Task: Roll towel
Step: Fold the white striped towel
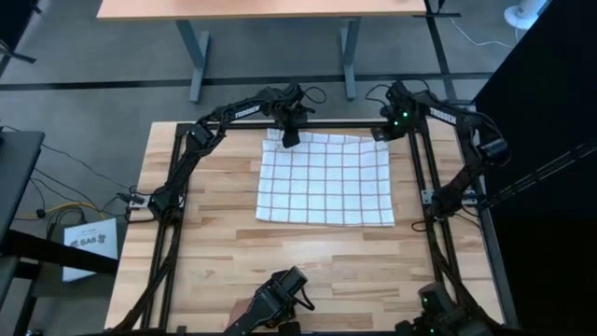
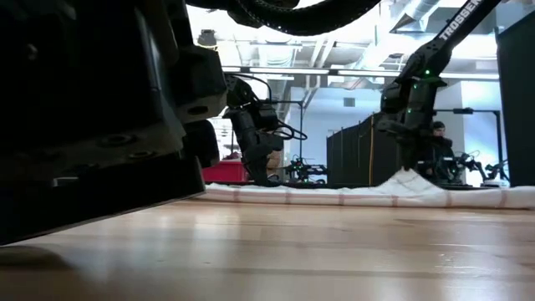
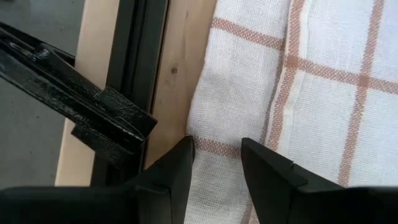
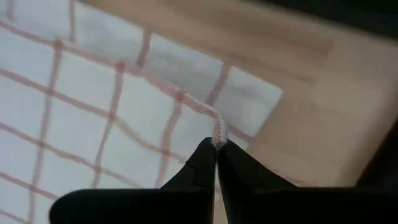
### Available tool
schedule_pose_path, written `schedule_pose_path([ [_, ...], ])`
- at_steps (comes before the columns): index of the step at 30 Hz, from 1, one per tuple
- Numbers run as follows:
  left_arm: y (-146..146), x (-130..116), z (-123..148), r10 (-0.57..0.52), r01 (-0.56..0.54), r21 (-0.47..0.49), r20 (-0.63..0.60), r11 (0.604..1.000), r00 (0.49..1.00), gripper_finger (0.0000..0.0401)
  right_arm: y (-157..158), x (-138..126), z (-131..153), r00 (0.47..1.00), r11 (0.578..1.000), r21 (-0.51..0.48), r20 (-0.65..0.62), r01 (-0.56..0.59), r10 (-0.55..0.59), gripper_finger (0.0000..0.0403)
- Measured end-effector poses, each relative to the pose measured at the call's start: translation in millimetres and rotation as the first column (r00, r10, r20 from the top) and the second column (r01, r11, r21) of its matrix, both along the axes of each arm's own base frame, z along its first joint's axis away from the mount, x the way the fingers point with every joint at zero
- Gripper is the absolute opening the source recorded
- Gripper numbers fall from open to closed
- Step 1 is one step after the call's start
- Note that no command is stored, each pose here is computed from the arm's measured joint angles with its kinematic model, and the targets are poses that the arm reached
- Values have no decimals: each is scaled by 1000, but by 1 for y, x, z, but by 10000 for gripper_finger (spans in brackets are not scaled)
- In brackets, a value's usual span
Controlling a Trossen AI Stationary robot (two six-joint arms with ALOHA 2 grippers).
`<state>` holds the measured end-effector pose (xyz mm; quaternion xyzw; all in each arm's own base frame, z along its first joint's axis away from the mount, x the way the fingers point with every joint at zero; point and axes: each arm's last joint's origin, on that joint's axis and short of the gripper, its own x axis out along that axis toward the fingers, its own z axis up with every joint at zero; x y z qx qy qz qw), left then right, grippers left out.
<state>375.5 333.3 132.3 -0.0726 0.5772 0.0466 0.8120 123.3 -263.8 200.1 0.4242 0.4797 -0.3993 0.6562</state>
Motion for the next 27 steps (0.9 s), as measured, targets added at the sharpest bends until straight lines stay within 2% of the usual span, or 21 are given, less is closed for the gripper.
schedule_pose_path([
  [5, 0, 0, 0, -1, 1, 0, -2, 1000, 1000, 124, -2, -11, 21, 998, 995, -85, 35, 50, -47, 0],
  [17, 0, -1, 0, -8, 8, 6, -4, 1000, 1000, 103, -3, -12, 20, 994, 993, -68, 49, 99, -96, 0],
  [27, 2, 0, 24, 6, -6, -4, -41, 1000, 999, 103, 13, -8, 37, 997, 995, -101, 70, -24, 31, 56],
])
